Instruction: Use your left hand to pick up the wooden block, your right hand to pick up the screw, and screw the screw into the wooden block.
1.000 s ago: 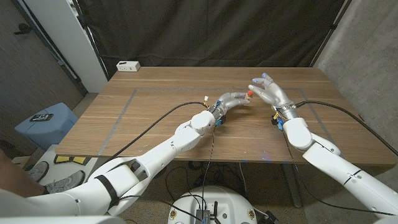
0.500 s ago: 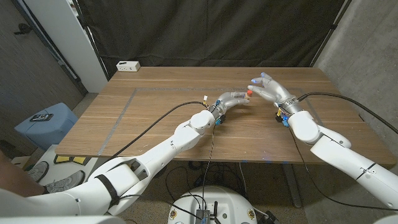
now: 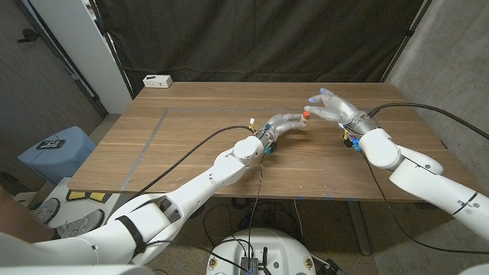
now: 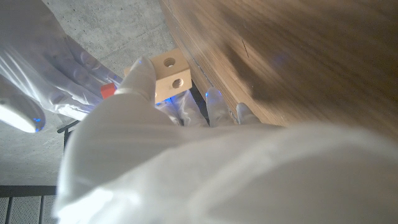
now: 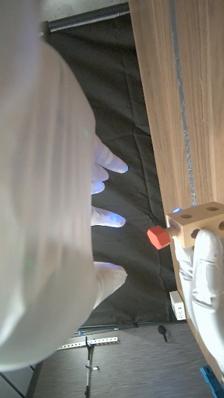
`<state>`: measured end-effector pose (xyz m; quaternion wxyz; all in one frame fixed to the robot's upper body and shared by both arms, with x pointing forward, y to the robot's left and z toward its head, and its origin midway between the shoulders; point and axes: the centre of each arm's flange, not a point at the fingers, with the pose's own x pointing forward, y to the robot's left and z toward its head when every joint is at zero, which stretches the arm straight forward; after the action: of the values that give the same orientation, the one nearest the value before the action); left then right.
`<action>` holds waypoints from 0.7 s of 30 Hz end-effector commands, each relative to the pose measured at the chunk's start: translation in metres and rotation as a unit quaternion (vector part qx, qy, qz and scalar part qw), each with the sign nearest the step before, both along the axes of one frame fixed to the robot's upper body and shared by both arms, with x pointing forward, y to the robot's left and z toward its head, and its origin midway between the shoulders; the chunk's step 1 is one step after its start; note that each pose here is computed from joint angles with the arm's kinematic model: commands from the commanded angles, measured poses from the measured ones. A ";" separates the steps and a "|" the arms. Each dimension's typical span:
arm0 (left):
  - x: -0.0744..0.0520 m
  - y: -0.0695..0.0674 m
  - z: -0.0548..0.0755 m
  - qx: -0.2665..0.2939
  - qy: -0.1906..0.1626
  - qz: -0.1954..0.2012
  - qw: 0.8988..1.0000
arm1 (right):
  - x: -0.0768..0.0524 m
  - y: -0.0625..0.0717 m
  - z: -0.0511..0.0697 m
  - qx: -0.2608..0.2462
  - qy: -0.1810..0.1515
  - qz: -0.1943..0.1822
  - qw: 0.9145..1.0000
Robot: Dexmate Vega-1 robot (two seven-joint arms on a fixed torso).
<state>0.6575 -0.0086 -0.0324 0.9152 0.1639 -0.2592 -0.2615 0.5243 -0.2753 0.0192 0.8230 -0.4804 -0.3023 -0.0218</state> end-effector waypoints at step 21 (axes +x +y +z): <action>-0.006 0.001 0.004 -0.001 0.002 -0.006 1.000 | -0.023 0.002 0.024 -0.089 0.029 -0.035 0.995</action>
<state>0.6523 -0.0082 -0.0296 0.9141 0.1660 -0.2598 -0.2634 0.5071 -0.2739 0.0361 0.7953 -0.5404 -0.2742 -0.0138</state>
